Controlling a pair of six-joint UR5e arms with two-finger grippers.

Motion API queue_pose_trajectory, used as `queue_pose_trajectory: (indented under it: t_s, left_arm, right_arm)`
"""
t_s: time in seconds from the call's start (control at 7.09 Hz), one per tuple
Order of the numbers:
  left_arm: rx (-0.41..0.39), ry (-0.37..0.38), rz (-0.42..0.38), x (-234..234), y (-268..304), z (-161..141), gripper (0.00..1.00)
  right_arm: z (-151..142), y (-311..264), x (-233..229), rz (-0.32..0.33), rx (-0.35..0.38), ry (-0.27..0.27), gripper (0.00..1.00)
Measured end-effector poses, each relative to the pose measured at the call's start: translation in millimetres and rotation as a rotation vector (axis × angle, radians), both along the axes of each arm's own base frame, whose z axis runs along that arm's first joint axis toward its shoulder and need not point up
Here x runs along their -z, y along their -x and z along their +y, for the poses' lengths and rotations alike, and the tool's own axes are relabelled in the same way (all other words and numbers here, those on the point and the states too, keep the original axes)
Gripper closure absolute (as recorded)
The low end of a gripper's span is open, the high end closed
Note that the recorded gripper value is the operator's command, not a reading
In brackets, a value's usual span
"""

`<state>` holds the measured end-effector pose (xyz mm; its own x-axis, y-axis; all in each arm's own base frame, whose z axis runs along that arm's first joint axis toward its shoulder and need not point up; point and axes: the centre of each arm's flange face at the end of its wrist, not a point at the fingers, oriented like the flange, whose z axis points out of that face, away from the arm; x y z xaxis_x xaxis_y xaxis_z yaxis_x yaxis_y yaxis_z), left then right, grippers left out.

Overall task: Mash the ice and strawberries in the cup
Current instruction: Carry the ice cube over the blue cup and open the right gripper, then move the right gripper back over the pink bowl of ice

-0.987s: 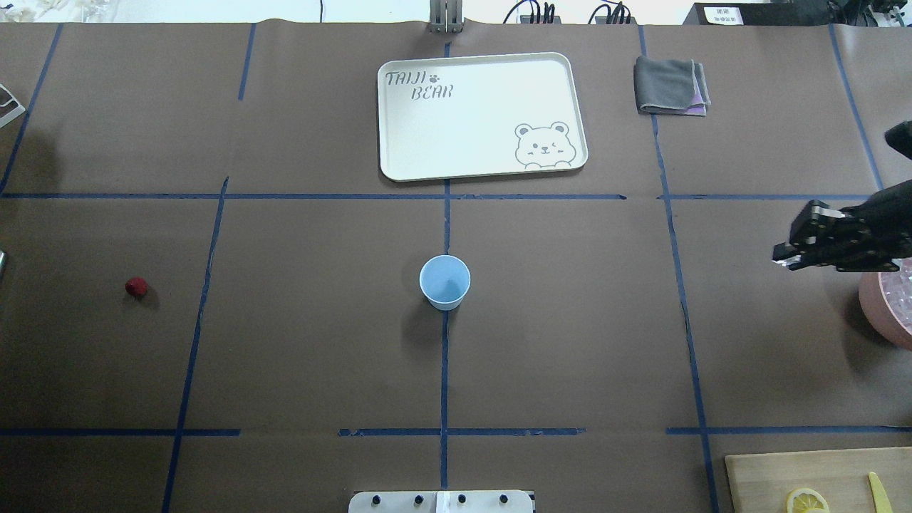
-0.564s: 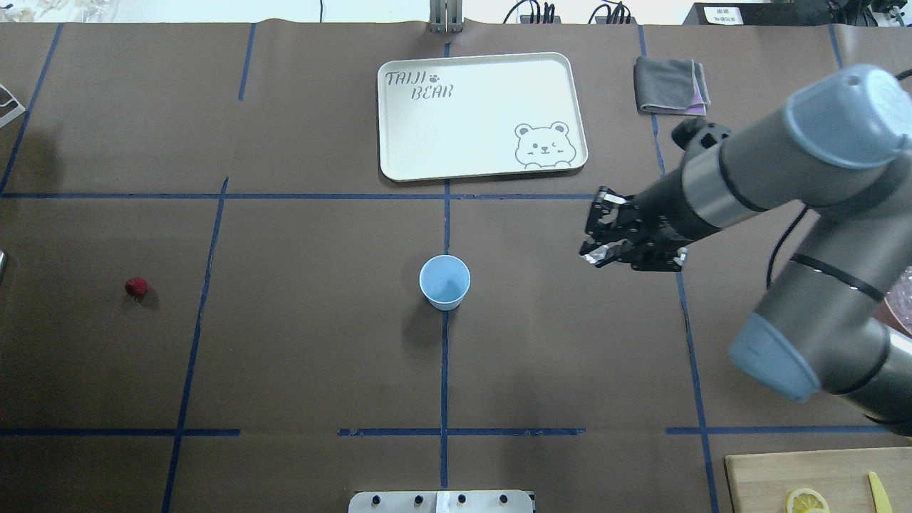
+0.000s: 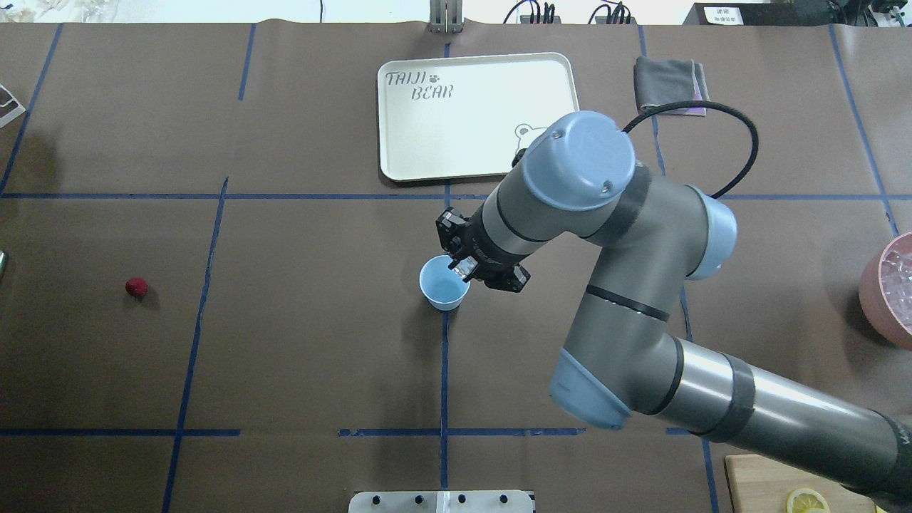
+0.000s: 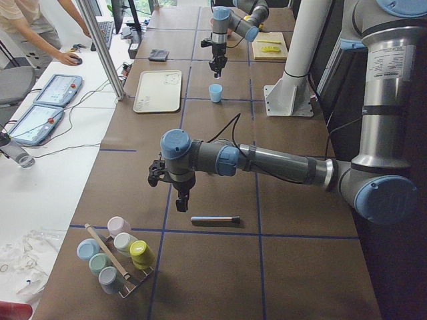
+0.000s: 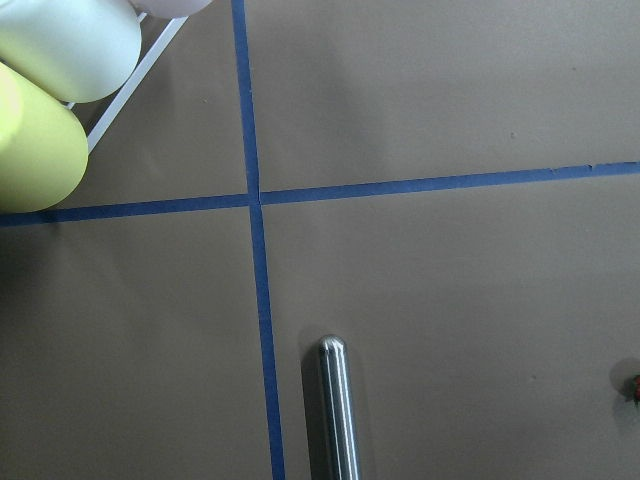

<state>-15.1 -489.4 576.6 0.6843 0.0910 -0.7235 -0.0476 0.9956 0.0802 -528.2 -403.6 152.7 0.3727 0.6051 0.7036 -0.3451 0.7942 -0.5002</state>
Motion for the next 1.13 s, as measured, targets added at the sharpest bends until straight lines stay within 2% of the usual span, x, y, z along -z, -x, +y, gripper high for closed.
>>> queue_pose_trajectory:
  t_s: [0.14, 0.71, 0.99, 1.13]
  left_arm:
    - [0.0, 0.0, 0.0, 0.0, 0.0, 0.2, 0.0]
    - [0.0, 0.0, 0.0, 0.1, -0.2, 0.4, 0.0]
    - [-0.001, 0.001, -0.001, -0.5, -0.4, 0.4, 0.0]
    - [-0.001, 0.002, -0.001, -1.2, -0.4, 0.8, 0.0]
  right_arm:
    - [3.8, 13.3, -0.8, 0.005, 0.0, -0.005, 0.31]
    - [1.6, 20.7, -7.1, 0.014, -0.002, -0.005, 0.26]
    - [-25.8, -61.9, -41.2, 0.006, -0.011, -0.008, 0.26]
    - [-37.4, -125.2, -81.5, 0.021, 0.026, -0.055, 0.23]
